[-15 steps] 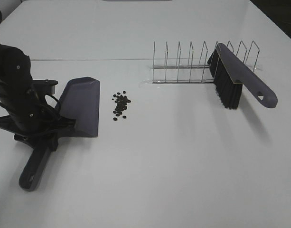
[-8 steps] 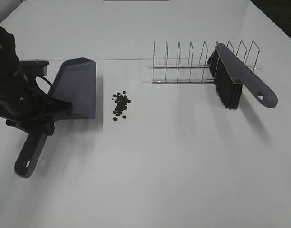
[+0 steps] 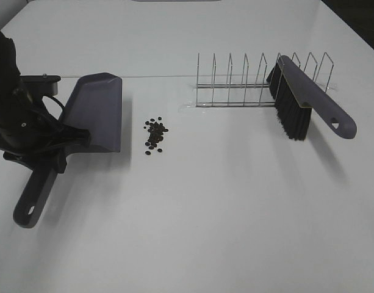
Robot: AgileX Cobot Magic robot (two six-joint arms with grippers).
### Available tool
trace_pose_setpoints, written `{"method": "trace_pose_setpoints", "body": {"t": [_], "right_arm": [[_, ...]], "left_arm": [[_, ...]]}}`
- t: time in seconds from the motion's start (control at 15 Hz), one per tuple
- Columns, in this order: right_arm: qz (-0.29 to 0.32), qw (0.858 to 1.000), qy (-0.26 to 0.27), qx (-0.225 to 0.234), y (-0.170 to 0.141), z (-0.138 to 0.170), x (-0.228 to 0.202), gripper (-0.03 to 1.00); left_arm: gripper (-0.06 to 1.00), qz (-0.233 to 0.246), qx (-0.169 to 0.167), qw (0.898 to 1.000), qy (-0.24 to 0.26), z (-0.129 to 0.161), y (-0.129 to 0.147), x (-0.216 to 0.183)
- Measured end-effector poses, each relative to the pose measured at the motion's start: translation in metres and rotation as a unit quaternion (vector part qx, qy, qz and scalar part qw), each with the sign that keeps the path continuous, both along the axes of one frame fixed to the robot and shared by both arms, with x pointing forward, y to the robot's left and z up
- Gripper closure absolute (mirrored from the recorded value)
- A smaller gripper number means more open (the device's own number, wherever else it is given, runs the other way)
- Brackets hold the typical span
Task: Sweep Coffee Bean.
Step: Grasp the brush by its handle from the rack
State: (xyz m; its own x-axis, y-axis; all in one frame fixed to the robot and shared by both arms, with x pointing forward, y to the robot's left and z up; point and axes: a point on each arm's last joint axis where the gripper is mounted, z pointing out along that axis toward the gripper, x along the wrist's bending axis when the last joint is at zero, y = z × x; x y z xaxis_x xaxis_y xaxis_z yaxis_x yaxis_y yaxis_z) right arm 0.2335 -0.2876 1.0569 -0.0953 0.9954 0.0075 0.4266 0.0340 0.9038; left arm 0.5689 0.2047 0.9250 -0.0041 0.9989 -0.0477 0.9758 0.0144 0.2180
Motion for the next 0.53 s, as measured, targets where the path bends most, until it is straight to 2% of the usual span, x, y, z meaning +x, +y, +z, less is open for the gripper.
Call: {"method": "trace_pose_setpoints", "body": {"t": [0.27, 0.33, 0.53], "right_arm": [[-0.019, 0.999, -0.045, -0.007, -0.005, 0.032, 0.033, 0.26], [-0.023, 0.999, -0.023, -0.005, -0.006, 0.047, 0.068, 0.26], [-0.023, 0.999, 0.047, -0.001, -0.008, 0.070, 0.130, 0.26]], "left_arm": [[0.59, -0.002, 0.002, 1.000, -0.001, 0.000, 0.000, 0.000], [0.59, -0.002, 0.002, 1.000, -0.001, 0.000, 0.000, 0.000], [0.59, -0.002, 0.002, 1.000, -0.001, 0.000, 0.000, 0.000]]}}
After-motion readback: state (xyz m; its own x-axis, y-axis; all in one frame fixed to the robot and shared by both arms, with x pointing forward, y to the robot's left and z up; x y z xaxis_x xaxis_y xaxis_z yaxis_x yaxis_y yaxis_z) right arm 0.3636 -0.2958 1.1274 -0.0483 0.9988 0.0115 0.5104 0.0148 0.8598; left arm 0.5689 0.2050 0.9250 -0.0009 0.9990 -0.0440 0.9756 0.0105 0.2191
